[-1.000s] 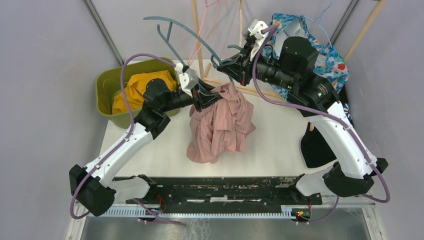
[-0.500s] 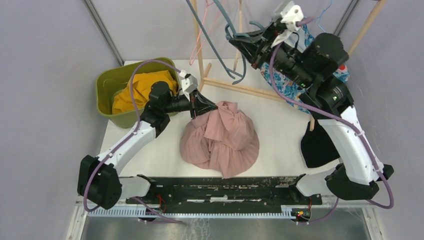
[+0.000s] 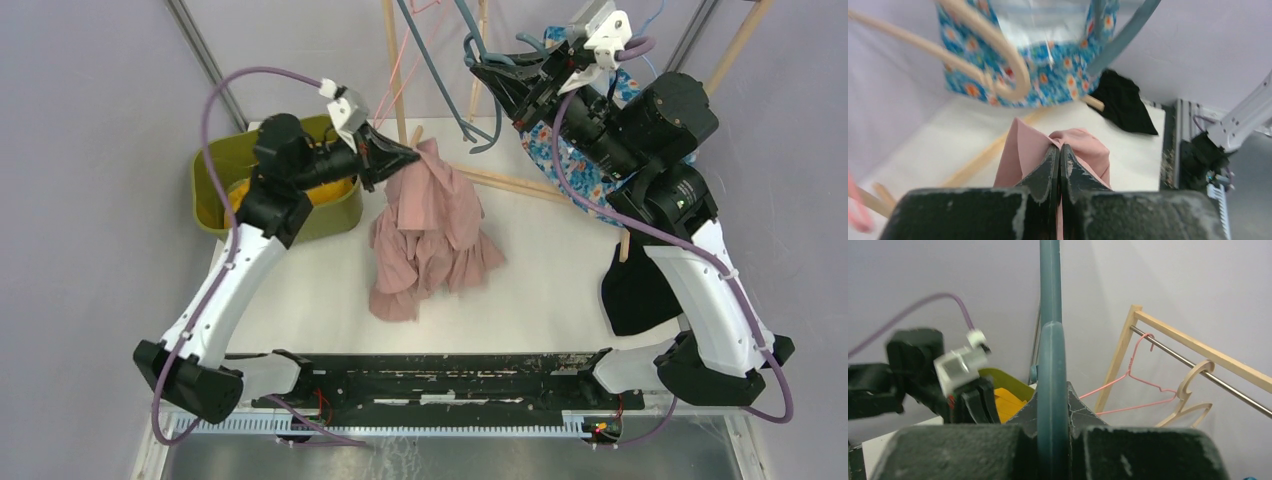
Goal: Remove the skirt from the hanger
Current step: Place the skirt in the bin.
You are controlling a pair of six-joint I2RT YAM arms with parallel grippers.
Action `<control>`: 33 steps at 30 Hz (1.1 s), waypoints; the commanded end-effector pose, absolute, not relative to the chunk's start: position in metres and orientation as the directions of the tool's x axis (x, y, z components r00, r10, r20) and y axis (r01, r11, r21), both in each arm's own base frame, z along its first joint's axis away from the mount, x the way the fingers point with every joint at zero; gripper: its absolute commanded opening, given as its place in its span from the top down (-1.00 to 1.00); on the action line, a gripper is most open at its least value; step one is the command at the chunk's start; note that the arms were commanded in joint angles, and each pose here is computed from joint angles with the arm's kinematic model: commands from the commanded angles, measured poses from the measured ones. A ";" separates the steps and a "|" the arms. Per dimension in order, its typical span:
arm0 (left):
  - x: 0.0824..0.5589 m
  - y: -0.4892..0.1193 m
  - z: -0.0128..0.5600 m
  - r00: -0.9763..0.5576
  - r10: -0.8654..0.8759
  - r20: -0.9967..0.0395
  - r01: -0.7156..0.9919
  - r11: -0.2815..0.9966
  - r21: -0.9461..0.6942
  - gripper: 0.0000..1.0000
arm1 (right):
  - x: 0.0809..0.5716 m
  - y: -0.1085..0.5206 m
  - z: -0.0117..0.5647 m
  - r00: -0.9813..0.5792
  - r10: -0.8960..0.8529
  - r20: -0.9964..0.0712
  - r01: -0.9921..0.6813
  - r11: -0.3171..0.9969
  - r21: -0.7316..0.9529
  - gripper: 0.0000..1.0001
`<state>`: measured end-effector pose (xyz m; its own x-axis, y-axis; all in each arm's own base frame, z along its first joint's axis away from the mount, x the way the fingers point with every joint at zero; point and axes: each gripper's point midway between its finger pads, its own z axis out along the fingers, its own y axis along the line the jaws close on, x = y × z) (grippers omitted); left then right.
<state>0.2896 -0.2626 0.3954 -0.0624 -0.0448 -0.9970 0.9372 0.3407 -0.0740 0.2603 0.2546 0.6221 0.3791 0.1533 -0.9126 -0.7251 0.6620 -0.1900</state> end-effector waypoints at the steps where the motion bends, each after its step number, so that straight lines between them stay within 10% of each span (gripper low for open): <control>1: 0.273 -0.228 0.487 0.204 -0.008 -0.979 0.872 0.457 0.178 0.94 | 0.259 0.240 0.636 0.435 0.156 -0.887 -0.673 0.710 -0.206 0.99; 33: 0.441 0.131 0.608 0.361 0.063 -0.930 0.124 0.986 0.115 0.94 | 0.270 0.225 0.626 0.470 0.053 -0.881 -0.580 0.771 -0.263 0.99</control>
<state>0.4756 0.1108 0.5309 0.1541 -0.0433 -0.9871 0.2407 0.9706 -0.0050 0.2706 0.2350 0.6036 0.4066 0.0430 -0.9126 -0.6310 0.7356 -0.2464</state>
